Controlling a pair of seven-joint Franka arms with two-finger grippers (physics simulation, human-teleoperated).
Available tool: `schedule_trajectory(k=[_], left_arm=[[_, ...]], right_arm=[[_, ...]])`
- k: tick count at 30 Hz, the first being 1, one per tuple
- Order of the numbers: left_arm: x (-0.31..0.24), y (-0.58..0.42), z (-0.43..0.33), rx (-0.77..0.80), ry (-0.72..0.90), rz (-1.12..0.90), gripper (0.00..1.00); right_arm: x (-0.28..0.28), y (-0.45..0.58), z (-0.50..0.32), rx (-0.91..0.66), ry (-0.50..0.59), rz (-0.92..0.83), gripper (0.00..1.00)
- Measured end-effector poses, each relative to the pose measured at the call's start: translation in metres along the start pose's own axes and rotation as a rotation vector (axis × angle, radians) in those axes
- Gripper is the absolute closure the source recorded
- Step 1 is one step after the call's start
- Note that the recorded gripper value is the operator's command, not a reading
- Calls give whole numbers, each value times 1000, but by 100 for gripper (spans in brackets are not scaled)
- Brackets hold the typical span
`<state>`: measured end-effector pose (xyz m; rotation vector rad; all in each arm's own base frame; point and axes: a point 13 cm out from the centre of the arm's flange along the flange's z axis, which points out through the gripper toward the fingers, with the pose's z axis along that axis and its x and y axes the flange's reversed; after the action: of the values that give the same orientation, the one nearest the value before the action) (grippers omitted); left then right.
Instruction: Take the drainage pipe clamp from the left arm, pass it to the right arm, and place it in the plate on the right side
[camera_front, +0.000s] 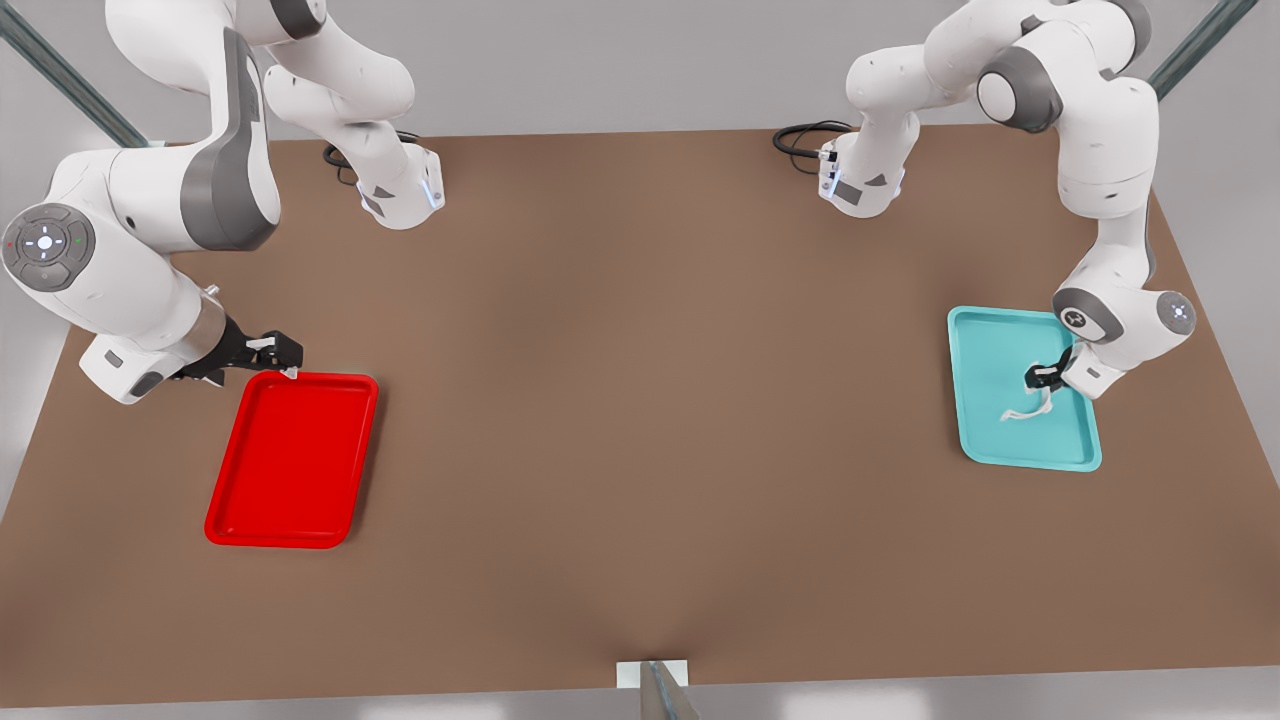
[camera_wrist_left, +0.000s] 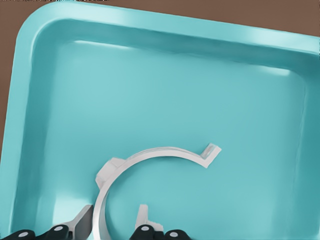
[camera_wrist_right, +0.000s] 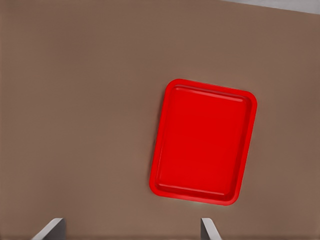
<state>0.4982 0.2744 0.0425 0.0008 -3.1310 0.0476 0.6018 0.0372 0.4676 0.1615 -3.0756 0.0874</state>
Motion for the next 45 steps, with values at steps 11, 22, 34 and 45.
schedule_trajectory(k=[11,22,34,45], left_arm=[[0,1,2,-4,-1,64,62],[3,2,5,-2,5,95,74],[-11,2,-20,-15,-31,115,79],[-186,-448,-213,94,-167,713,79]], right_arm=[[0,3,-2,-1,-3,-6,0],[2,4,-2,0,2,-5,0],[2,4,-2,0,3,-7,0],[2,2,-1,0,4,-14,0]])
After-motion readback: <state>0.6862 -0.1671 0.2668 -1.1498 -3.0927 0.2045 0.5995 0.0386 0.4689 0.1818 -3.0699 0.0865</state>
